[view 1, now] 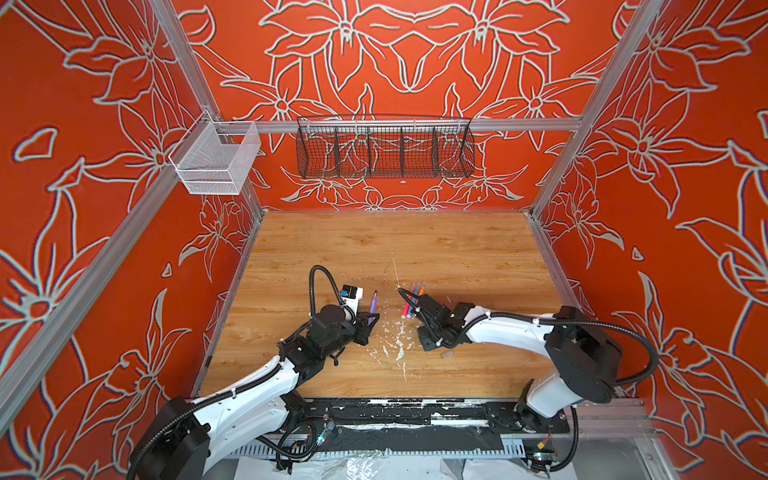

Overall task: Insert the pens into the pen caps
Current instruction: 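Lower the right gripper over a translucent cap on the table and close on it, then lift the cap with the right gripper and bring it above the purple marker tip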

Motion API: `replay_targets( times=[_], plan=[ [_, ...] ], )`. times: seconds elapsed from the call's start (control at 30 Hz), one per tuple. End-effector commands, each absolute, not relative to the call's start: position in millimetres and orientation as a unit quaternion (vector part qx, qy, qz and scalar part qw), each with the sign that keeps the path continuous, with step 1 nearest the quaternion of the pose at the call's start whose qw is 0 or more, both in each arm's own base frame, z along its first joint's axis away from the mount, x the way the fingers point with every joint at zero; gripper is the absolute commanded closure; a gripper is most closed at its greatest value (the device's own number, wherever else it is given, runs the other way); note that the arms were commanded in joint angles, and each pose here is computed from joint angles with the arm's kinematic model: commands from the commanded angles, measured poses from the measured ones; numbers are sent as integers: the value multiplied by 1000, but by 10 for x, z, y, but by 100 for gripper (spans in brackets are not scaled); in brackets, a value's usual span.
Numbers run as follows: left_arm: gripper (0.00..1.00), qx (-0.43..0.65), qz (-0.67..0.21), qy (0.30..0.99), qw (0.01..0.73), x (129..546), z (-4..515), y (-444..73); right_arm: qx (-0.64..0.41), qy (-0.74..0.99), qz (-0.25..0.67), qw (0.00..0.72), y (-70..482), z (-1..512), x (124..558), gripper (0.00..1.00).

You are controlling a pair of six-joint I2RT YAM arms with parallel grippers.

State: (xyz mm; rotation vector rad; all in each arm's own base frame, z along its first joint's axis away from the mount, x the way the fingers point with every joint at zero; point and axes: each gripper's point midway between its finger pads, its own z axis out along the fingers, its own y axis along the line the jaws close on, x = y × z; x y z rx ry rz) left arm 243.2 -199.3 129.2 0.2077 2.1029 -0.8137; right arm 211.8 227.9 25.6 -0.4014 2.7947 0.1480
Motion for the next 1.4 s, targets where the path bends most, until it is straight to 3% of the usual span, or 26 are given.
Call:
replay_targets(
  times=[0.0,0.4,0.57,0.9,1.37],
  plan=[
    [100,92,-351,823,438,2419,1435,-2051,-112,967,80,214,2293,516,2208,86],
    [100,108,-419,791,432,2284,1572,-2218,-41,856,297,420,2617,1872,2521,99],
    [100,123,-424,784,436,2199,1617,-2302,-20,801,370,470,2688,2321,2559,100],
    [100,151,-434,763,455,2008,1775,-2460,37,705,478,522,2570,2667,2489,100],
    [100,169,-472,738,451,1915,1952,-2812,14,667,551,501,2847,2753,2442,100]
  ],
)
